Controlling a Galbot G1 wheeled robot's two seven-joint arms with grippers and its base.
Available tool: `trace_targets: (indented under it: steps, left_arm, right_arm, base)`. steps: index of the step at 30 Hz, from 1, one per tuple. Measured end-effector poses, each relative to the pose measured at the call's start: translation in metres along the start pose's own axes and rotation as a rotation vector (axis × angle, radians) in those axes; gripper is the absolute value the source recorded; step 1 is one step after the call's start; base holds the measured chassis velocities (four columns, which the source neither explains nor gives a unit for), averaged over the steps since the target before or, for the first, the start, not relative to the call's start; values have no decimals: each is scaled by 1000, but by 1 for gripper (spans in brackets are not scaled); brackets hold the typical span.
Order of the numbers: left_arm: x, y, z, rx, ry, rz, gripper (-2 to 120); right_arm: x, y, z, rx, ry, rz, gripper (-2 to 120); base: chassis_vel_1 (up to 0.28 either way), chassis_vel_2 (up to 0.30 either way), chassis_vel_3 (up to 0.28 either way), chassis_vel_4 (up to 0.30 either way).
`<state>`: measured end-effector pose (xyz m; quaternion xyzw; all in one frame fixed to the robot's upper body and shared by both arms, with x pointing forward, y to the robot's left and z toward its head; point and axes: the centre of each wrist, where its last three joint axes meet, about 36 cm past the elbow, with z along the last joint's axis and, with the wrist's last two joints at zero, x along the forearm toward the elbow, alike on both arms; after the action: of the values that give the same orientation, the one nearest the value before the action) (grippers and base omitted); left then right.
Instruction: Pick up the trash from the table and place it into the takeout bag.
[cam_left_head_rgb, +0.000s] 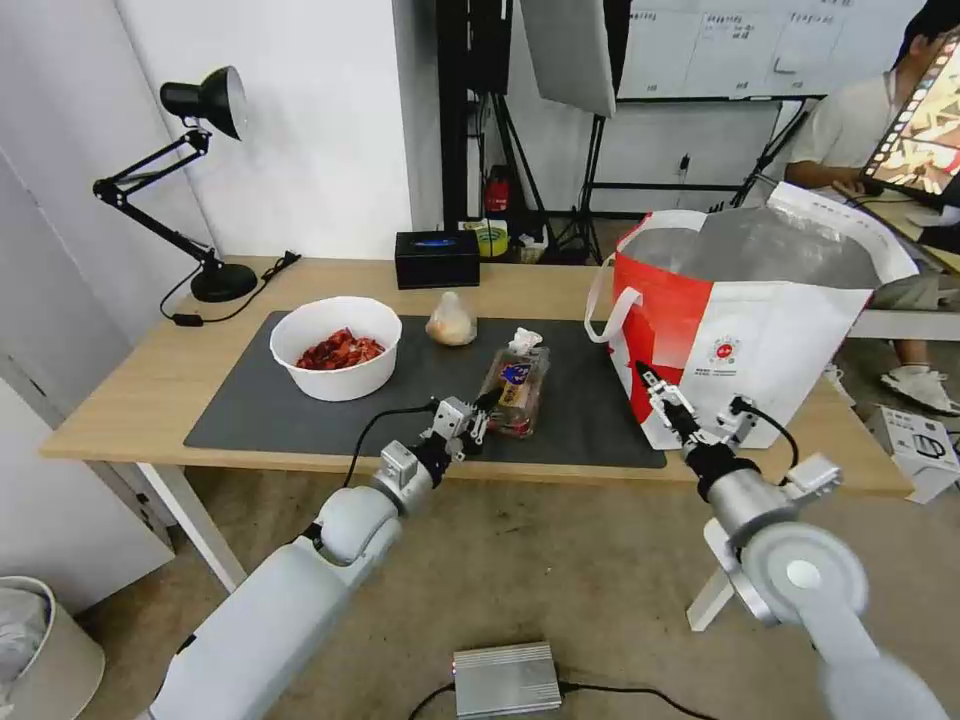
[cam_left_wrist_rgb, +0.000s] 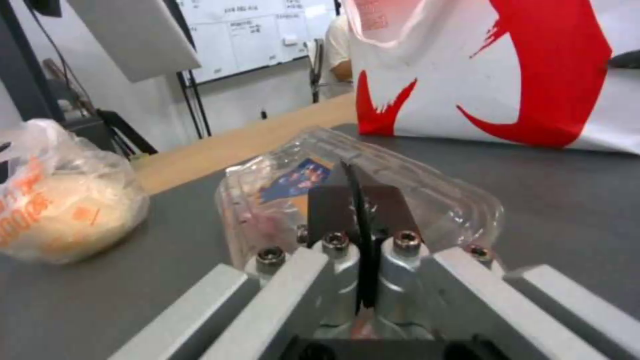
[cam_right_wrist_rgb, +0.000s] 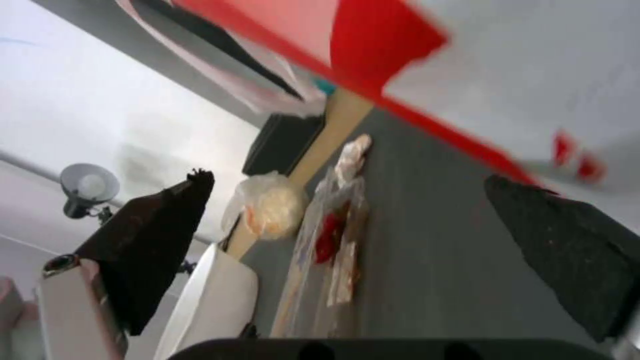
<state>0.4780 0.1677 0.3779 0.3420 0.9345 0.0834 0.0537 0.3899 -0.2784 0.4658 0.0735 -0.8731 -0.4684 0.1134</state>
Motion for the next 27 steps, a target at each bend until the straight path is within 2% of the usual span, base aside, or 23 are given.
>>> trace_targets:
  steps: [7, 13, 27]
  left_arm:
    - [1, -1, 4, -10, 8, 0, 0]
    - [1, 0, 8, -23, 8, -4, 0]
    - [4, 6, 11, -73, 12, 9, 0]
  right_arm:
    - [-21, 1, 12, -36, 52, -11, 100]
    - [-45, 11, 30, -69, 112, -34, 100]
    - [-86, 11, 48, -97, 117, -16, 100]
  base:
    - [0, 0, 0, 0]
    - [0, 0, 0, 0]
    - [0, 0, 0, 0]
